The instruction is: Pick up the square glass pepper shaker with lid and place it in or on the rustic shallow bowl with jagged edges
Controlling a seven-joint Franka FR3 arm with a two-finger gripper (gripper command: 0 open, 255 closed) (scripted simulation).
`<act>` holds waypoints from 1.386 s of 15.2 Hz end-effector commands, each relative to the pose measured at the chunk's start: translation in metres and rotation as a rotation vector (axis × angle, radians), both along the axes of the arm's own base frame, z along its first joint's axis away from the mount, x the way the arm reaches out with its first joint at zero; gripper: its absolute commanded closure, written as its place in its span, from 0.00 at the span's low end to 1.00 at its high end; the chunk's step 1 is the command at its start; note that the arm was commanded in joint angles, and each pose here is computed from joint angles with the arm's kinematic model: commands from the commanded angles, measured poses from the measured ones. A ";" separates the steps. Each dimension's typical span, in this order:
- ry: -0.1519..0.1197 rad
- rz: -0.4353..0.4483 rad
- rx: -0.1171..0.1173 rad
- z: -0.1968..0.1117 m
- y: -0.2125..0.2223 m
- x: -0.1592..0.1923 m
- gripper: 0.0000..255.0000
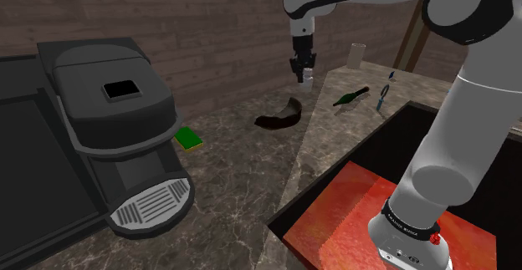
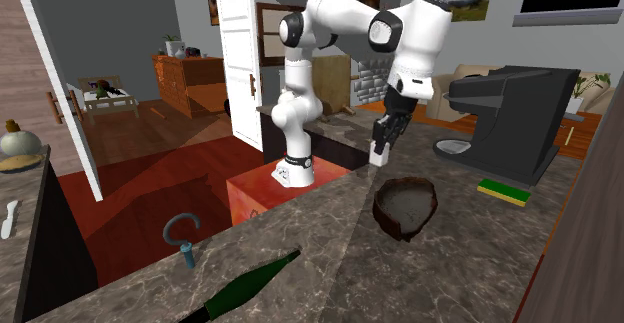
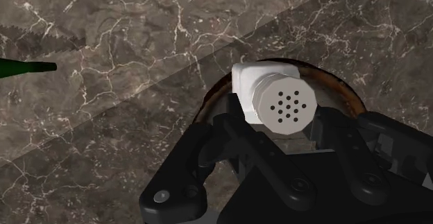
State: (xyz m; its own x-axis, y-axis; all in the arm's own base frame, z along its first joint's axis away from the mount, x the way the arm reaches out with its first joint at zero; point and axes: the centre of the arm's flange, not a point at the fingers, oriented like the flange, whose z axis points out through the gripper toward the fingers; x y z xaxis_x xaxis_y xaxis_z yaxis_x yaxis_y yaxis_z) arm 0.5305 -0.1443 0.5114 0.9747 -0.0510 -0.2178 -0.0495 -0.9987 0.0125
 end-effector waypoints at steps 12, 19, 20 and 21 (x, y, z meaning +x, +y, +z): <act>0.000 0.000 0.001 -0.036 0.053 0.061 1.00; 0.000 0.000 0.001 -0.073 0.053 0.061 1.00; 0.000 0.000 0.001 -0.079 0.053 0.061 1.00; 0.000 -0.001 0.001 -0.079 0.053 0.061 1.00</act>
State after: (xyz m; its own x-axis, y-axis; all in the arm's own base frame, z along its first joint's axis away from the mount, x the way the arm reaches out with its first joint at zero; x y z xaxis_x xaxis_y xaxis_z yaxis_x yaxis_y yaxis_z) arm 0.5907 -0.0919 0.4347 0.9746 -0.0513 -0.2180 -0.0500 -0.9987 0.0118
